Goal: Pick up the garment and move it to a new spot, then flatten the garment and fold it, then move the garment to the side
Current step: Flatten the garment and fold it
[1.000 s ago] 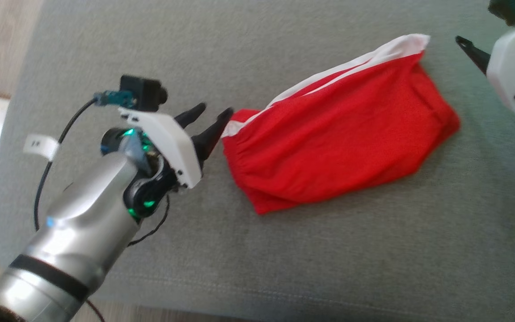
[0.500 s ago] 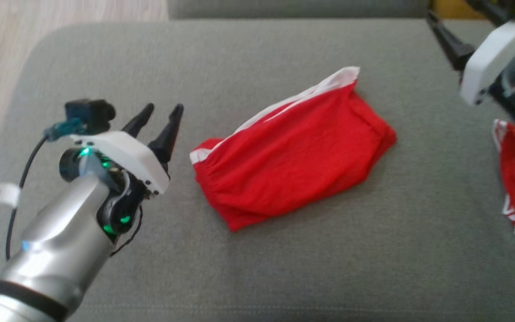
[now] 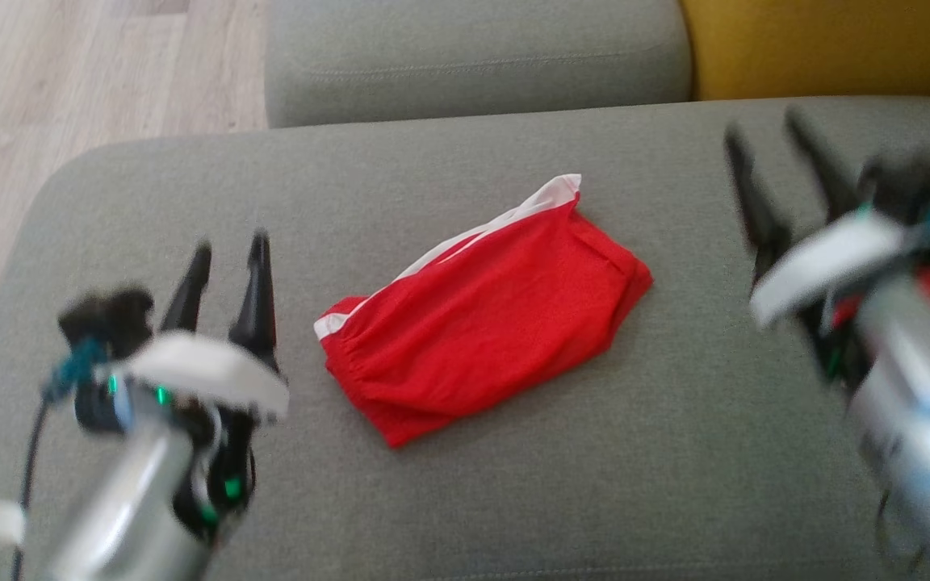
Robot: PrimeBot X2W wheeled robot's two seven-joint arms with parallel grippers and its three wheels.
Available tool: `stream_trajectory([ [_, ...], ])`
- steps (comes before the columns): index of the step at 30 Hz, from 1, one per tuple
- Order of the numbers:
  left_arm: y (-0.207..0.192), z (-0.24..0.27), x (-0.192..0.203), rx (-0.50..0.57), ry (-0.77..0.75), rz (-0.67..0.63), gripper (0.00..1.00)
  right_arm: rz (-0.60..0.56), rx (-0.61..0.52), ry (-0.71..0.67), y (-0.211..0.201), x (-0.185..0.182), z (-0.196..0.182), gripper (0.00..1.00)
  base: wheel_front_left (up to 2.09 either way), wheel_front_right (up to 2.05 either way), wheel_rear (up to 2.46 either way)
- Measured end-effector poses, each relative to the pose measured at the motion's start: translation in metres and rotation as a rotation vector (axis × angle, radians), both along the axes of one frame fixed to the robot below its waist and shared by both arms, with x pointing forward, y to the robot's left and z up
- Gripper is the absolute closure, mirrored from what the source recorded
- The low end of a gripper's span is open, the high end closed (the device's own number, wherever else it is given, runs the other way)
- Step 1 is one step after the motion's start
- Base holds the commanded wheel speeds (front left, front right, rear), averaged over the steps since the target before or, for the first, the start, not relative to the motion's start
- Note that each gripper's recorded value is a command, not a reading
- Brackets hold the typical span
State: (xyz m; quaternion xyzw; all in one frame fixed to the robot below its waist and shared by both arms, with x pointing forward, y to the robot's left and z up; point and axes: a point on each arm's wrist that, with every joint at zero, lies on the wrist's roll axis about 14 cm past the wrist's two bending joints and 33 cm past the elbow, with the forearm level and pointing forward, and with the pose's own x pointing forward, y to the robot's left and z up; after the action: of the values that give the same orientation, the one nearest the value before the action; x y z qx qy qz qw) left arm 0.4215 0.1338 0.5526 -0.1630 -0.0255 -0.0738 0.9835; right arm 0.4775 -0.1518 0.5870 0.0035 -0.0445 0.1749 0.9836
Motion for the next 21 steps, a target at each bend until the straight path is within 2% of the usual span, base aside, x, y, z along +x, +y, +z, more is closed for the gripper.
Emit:
stream_trajectory([
  [7, -0.006, -0.047, -0.049, -0.003, 0.076, 0.029, 0.00, -0.090, 0.026, 0.109, 0.002, -0.074, -0.086, 0.00, 0.00, 0.00, 0.00],
  [10, -0.008, -0.053, -0.058, 0.033, 0.072, 0.032, 0.00, -0.122, 0.060, 0.119, 0.007, -0.088, -0.096, 0.00, 0.00, 0.00, 0.00],
  [14, -0.009, -0.059, -0.067, 0.006, 0.080, 0.046, 0.00, -0.141, 0.054, 0.130, 0.008, -0.100, -0.104, 0.00, 0.00, 0.00, 0.00],
  [21, 0.000, -0.063, -0.072, 0.012, 0.072, 0.057, 0.00, -0.133, 0.061, 0.157, 0.018, -0.097, -0.104, 0.00, 0.00, 0.00, 0.00],
])
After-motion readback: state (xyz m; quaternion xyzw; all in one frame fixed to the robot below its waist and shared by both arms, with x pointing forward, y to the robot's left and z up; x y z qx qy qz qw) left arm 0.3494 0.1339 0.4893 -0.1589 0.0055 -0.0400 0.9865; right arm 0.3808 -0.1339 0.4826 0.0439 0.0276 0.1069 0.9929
